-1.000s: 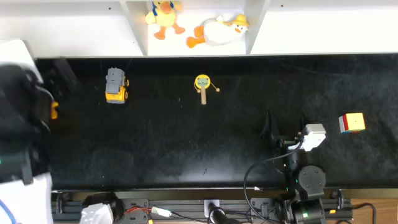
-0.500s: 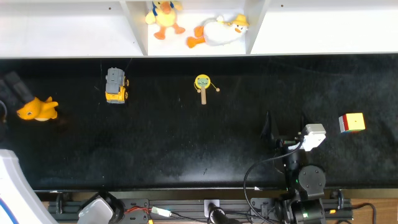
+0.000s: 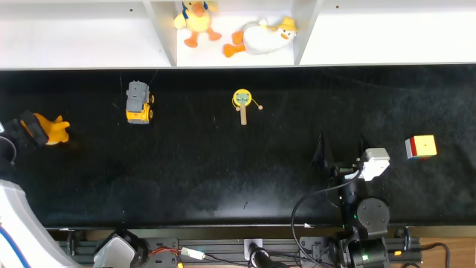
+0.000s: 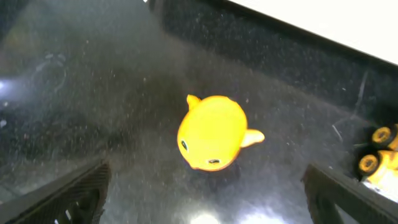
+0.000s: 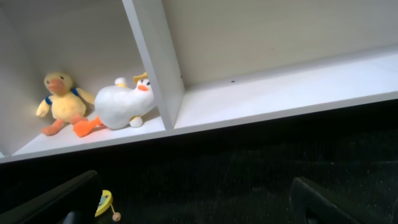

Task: Store Toys

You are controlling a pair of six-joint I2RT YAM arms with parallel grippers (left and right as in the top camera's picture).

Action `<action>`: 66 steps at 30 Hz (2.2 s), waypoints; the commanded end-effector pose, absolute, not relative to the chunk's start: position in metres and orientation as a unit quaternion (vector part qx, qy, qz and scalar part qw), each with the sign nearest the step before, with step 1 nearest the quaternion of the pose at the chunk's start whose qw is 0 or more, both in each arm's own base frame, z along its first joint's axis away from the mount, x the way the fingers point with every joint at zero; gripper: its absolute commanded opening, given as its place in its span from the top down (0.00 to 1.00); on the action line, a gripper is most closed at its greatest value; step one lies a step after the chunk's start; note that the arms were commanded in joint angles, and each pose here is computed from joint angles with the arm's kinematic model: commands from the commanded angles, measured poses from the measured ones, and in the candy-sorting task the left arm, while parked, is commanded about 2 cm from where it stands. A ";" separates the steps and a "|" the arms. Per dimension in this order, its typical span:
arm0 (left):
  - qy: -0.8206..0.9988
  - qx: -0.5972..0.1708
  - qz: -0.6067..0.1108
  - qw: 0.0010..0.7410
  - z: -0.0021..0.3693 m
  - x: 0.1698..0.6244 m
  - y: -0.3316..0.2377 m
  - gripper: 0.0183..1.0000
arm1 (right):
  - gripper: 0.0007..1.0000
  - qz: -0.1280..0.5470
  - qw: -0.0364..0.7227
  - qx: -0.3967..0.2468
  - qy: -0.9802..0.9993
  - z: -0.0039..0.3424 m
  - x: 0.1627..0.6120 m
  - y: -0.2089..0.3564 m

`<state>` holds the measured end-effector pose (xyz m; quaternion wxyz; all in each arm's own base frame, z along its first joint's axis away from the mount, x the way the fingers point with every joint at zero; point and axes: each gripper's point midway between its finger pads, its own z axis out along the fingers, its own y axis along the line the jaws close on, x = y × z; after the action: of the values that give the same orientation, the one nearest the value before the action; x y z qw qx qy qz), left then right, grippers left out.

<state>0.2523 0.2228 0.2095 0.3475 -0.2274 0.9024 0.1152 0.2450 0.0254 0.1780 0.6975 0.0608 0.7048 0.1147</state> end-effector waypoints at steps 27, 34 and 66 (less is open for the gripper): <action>0.929 -0.120 0.019 0.349 0.096 0.266 0.237 0.00 | 0.00 0.111 0.698 0.059 0.705 0.174 0.245 0.025; 0.925 -0.112 0.013 0.364 0.092 0.276 0.241 0.14 | 0.01 0.111 0.698 0.059 0.705 0.174 0.245 0.025; 0.880 -0.120 0.006 0.460 0.165 0.299 0.234 0.71 | 0.01 0.111 0.698 0.059 0.705 0.174 0.245 0.025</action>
<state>0.2917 0.2341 0.1238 0.4227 -0.1221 0.8979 -0.0146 0.2450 0.0256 0.1781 0.6976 0.0604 0.7047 0.1148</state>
